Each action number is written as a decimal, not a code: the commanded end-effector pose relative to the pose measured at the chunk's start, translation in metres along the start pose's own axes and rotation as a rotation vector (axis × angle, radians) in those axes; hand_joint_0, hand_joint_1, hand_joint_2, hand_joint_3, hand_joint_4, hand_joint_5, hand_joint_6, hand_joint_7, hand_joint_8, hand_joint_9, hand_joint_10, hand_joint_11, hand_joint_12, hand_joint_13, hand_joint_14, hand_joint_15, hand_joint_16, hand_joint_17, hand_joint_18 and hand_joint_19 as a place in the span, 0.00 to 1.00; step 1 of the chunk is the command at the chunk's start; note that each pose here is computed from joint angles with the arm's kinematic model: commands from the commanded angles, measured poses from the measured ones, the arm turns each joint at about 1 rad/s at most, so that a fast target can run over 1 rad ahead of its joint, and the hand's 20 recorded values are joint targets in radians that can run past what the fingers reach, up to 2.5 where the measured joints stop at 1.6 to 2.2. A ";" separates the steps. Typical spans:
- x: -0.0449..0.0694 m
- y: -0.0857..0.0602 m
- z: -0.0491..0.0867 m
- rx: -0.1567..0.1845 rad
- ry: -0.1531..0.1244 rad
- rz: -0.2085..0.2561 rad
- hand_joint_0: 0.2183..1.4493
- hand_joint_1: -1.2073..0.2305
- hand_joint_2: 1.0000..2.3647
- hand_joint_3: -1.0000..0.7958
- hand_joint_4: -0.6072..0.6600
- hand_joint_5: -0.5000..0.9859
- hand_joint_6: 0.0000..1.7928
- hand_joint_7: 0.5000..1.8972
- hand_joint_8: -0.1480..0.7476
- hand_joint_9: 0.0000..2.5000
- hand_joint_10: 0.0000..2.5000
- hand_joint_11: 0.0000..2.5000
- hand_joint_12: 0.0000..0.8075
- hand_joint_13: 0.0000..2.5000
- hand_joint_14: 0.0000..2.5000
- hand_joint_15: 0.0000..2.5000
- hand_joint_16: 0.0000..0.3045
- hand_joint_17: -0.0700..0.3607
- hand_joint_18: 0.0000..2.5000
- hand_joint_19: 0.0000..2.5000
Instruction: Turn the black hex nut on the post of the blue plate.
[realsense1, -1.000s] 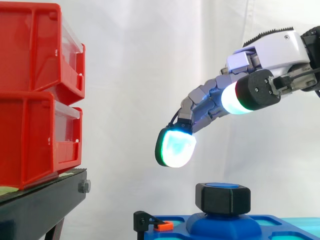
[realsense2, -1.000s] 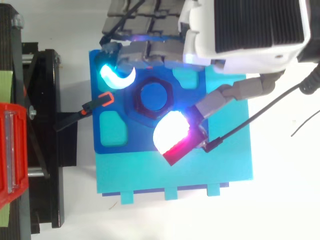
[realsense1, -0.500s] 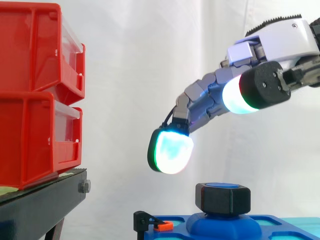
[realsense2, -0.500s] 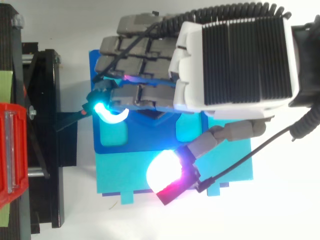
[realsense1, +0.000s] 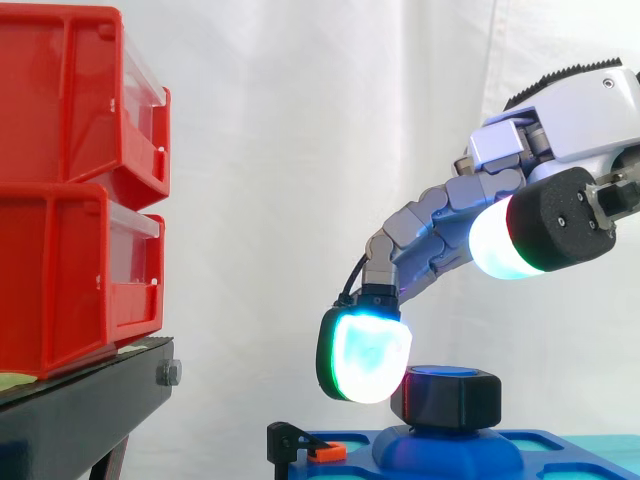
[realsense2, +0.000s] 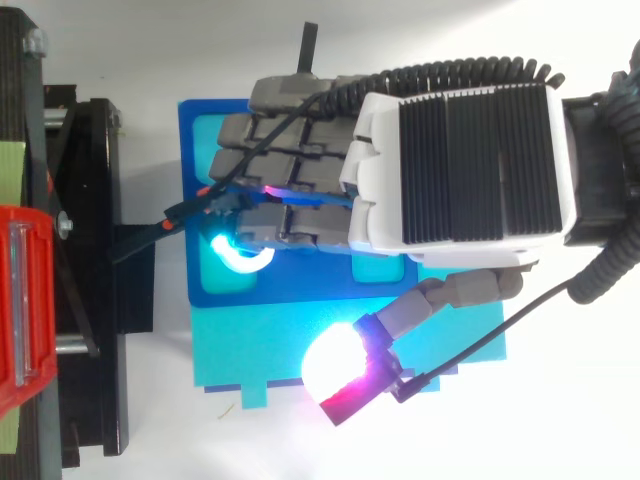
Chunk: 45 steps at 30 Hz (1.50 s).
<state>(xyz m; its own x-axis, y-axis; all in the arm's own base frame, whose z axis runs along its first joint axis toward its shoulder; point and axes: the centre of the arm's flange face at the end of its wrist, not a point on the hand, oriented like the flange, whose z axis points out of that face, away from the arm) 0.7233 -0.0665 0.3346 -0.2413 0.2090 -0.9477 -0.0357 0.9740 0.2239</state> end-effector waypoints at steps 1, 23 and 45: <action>0.001 0.000 -0.001 0.002 0.008 0.000 0.21 0.64 0.00 0.28 0.68 0.22 0.28 0.21 0.50 0.15 0.00 0.00 0.51 0.11 0.00 0.01 0.18 0.44 0.07 0.07; -0.001 -0.016 -0.006 0.004 0.022 -0.012 0.21 0.65 0.00 0.28 0.69 0.22 0.28 0.23 0.50 0.15 0.00 0.00 0.51 0.12 0.00 0.01 0.18 0.44 0.08 0.07; -0.007 -0.058 -0.016 -0.007 0.018 -0.031 0.21 0.65 0.00 0.28 0.69 0.22 0.28 0.23 0.50 0.15 0.00 0.00 0.51 0.12 0.00 0.02 0.18 0.44 0.08 0.07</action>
<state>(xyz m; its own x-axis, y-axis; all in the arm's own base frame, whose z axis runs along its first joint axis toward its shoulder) 0.7127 -0.1190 0.3328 -0.2554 0.1759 -0.9507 -0.0489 0.9797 0.1944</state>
